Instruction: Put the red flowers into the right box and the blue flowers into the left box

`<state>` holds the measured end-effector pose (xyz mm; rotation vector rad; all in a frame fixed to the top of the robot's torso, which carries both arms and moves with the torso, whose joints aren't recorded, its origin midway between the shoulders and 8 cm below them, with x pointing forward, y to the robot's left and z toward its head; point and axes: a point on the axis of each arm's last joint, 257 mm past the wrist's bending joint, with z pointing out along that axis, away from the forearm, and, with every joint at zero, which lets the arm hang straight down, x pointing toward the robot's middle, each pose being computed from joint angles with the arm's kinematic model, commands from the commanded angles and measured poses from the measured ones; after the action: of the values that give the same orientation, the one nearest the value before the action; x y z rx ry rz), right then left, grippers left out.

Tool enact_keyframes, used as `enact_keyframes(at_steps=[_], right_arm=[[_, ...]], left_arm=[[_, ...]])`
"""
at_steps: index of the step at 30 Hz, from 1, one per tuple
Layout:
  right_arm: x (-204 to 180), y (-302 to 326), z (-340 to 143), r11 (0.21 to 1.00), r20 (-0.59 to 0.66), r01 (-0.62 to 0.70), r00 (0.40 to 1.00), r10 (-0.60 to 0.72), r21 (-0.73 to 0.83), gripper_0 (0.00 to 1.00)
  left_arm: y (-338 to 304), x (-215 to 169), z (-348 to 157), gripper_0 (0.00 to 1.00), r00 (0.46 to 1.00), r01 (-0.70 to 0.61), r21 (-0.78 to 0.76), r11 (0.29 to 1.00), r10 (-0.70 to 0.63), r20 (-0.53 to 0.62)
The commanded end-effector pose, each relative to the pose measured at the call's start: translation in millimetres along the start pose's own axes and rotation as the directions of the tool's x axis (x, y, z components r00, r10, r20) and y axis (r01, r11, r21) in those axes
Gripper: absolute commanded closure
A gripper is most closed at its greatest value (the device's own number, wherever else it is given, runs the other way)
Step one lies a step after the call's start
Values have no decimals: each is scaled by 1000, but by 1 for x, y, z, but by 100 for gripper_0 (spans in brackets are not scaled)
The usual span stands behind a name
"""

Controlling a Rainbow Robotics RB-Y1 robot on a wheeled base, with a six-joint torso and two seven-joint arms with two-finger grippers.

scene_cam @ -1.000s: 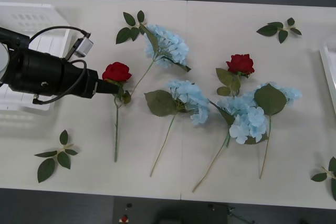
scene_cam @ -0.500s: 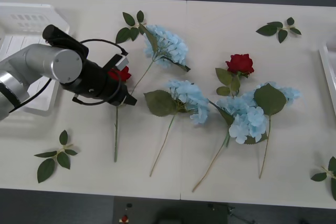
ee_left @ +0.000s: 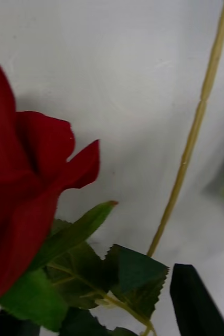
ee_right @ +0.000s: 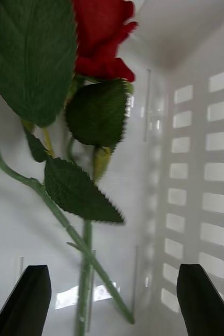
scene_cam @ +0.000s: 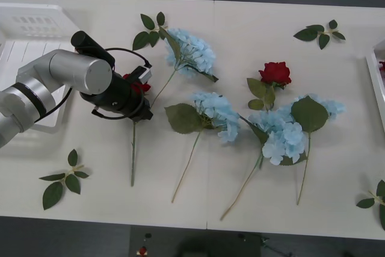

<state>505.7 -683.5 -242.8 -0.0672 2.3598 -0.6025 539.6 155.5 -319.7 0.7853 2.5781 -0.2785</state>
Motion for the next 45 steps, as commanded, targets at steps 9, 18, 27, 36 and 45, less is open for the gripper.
enact_keyframes(at_steps=[9, 18, 27, 36, 45], right_arm=[[-41, 120, -90, 916, -53, -51, 998, 33, -398, 27], [6, 194, -148, 832, -138, -163, 985, 105, -530, 27], [23, 262, -181, 721, -215, -306, 952, 219, -621, 26], [1, 262, -177, 723, -154, -275, 961, 231, -634, 26], [-61, 211, -197, 693, 63, -90, 979, 192, -715, 24]], left_arm=[[26, -19, -24, 100, 999, 8, -71, 997, -5, 48], [48, -116, -174, 100, 938, 30, -51, 998, -10, 348], [-174, -258, -276, 100, 723, -19, 696, 718, -471, 506], [-272, -328, -234, 100, 631, -126, 618, 776, -418, 653], [-287, -330, -235, 100, 629, -179, 567, 804, -349, 694]])
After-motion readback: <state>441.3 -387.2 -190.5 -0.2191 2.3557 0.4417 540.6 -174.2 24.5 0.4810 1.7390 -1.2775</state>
